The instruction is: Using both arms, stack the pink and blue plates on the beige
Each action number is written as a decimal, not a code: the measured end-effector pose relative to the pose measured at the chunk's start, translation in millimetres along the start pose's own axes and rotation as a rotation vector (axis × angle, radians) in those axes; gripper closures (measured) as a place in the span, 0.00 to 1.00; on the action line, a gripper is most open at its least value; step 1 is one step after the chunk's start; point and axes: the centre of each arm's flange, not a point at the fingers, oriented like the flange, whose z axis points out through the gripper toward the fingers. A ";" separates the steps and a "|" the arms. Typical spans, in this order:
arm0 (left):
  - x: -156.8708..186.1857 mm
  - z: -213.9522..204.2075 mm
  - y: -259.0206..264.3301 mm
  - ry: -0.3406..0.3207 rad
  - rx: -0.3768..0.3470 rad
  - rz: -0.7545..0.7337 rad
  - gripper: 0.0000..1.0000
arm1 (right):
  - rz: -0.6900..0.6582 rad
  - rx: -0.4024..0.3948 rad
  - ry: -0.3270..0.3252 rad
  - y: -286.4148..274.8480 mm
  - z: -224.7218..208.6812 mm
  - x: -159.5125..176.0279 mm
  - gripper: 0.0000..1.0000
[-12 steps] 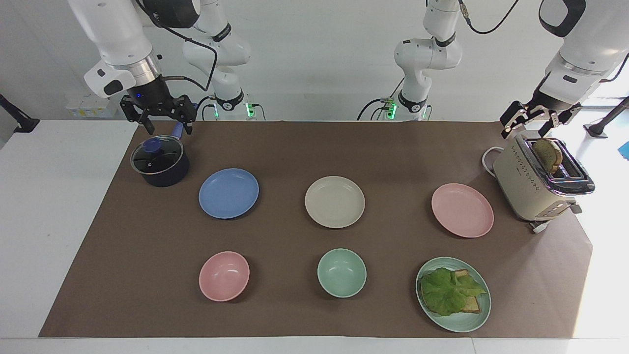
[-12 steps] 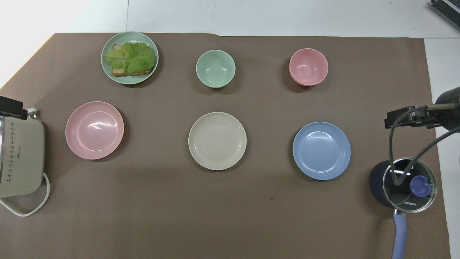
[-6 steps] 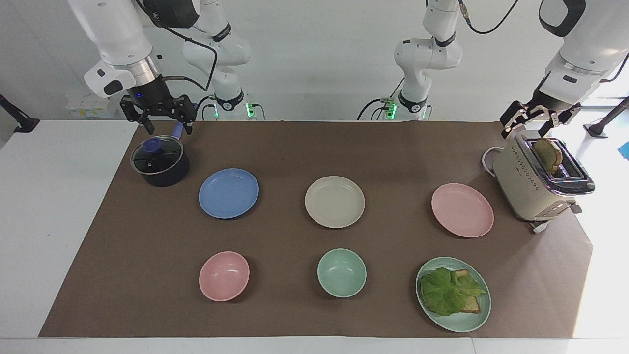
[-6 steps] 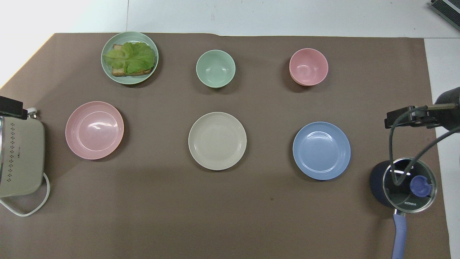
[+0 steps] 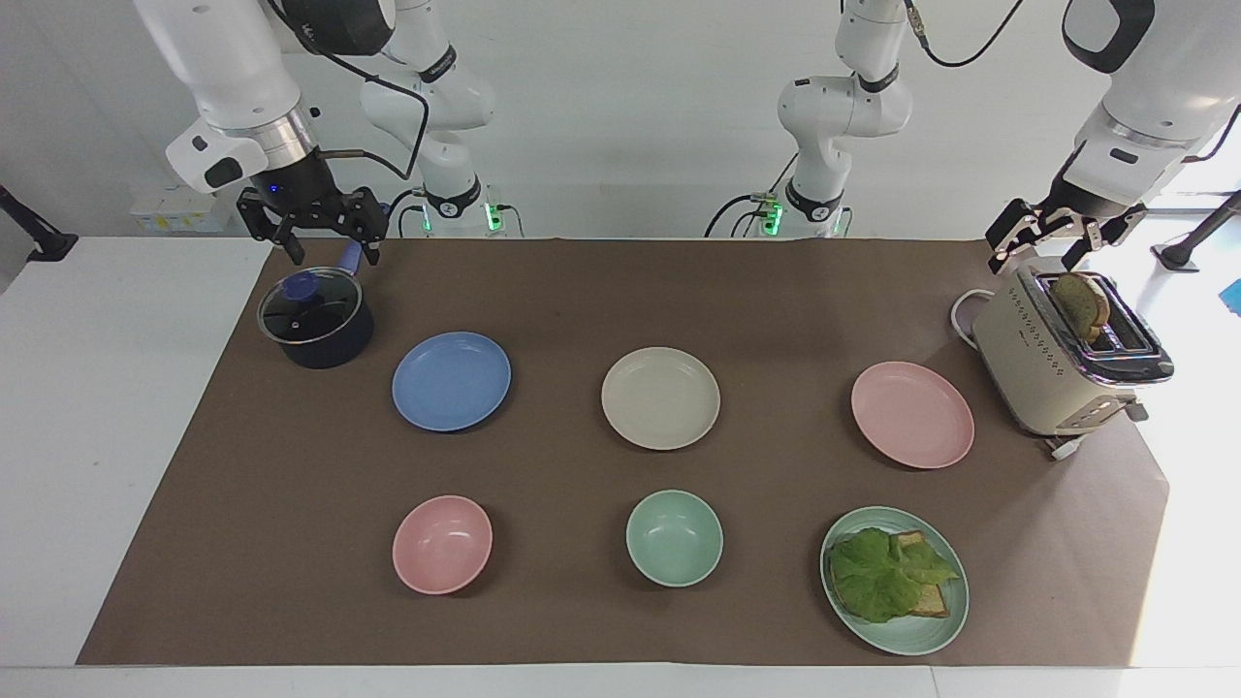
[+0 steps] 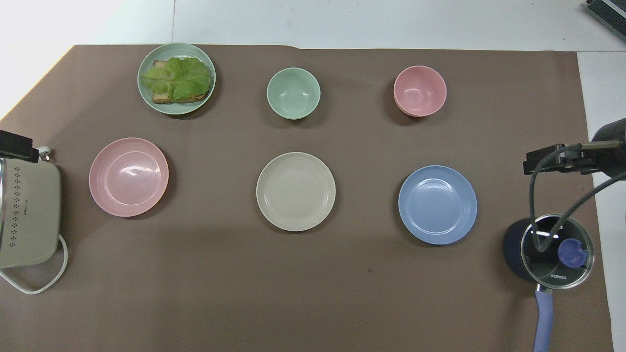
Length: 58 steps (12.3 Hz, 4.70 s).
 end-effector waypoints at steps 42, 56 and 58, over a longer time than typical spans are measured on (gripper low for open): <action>6.8 310.9 -48.5 -0.123 0.013 -0.170 0.92 | 0.014 0.000 -0.003 7.9 1.6 0.2 0.00; -2.2 180.7 211.5 -0.257 -0.122 -0.133 0.95 | 0.015 0.000 -0.005 7.9 2.3 0.0 0.00; -14.3 208.2 259.7 -0.216 -0.141 -0.152 0.95 | 0.015 0.000 -0.005 7.9 2.4 0.0 0.00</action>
